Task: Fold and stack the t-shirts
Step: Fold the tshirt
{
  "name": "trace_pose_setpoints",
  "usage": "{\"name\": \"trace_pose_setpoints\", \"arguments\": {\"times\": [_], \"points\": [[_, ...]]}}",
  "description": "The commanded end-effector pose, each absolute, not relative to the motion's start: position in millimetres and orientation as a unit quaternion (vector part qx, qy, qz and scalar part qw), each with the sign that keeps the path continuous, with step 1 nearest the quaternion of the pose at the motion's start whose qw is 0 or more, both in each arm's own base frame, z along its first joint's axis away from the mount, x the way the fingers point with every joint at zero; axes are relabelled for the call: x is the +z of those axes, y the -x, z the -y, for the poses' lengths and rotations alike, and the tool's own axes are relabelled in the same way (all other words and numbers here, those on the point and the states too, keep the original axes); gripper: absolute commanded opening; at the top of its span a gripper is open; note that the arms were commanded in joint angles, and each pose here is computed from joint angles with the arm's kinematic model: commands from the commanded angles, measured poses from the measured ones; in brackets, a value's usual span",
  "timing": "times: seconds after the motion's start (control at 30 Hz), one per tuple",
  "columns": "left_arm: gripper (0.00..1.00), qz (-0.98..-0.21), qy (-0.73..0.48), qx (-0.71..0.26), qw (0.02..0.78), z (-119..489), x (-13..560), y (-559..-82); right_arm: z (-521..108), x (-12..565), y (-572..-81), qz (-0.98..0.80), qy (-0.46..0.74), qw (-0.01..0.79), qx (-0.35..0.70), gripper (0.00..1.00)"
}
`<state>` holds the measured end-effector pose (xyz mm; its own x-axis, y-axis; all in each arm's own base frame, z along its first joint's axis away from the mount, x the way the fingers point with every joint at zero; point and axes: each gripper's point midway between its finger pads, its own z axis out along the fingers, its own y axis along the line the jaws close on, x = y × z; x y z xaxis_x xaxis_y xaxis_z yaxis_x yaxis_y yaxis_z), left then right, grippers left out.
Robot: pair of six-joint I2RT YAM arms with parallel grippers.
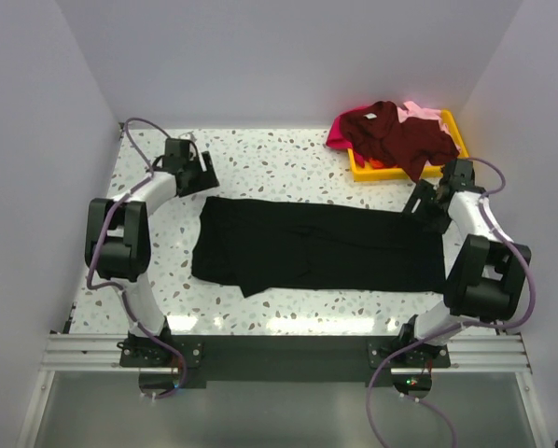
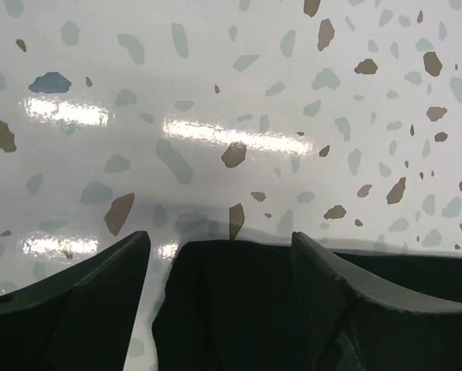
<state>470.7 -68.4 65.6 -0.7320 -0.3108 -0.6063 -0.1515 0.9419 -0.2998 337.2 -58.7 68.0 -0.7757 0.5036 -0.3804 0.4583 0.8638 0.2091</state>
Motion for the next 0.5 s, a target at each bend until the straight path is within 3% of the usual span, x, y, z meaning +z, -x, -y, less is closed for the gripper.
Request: {"name": "trace_pose_setpoints", "arguments": {"times": [0.0, 0.13, 0.3, 0.47], "points": [[0.81, -0.916, 0.128, -0.096, 0.367, 70, 96, -468, 59, 104, -342, -0.937, -0.233, 0.257, 0.05, 0.75], [0.87, -0.921, 0.115, -0.092, 0.362, 104, 100, -439, 47, 93, -340, -0.942, -0.221, 0.245, 0.062, 0.75], [0.9, -0.928, 0.093, -0.159, 0.326, 175, 92, -388, 33, 79, -343, -0.95, -0.201, 0.232, 0.06, 0.75], [0.93, -0.931, 0.108, -0.206, 0.283, 194, 69, -356, 7, 55, -343, -0.963, -0.169, 0.204, 0.054, 0.75]]}}
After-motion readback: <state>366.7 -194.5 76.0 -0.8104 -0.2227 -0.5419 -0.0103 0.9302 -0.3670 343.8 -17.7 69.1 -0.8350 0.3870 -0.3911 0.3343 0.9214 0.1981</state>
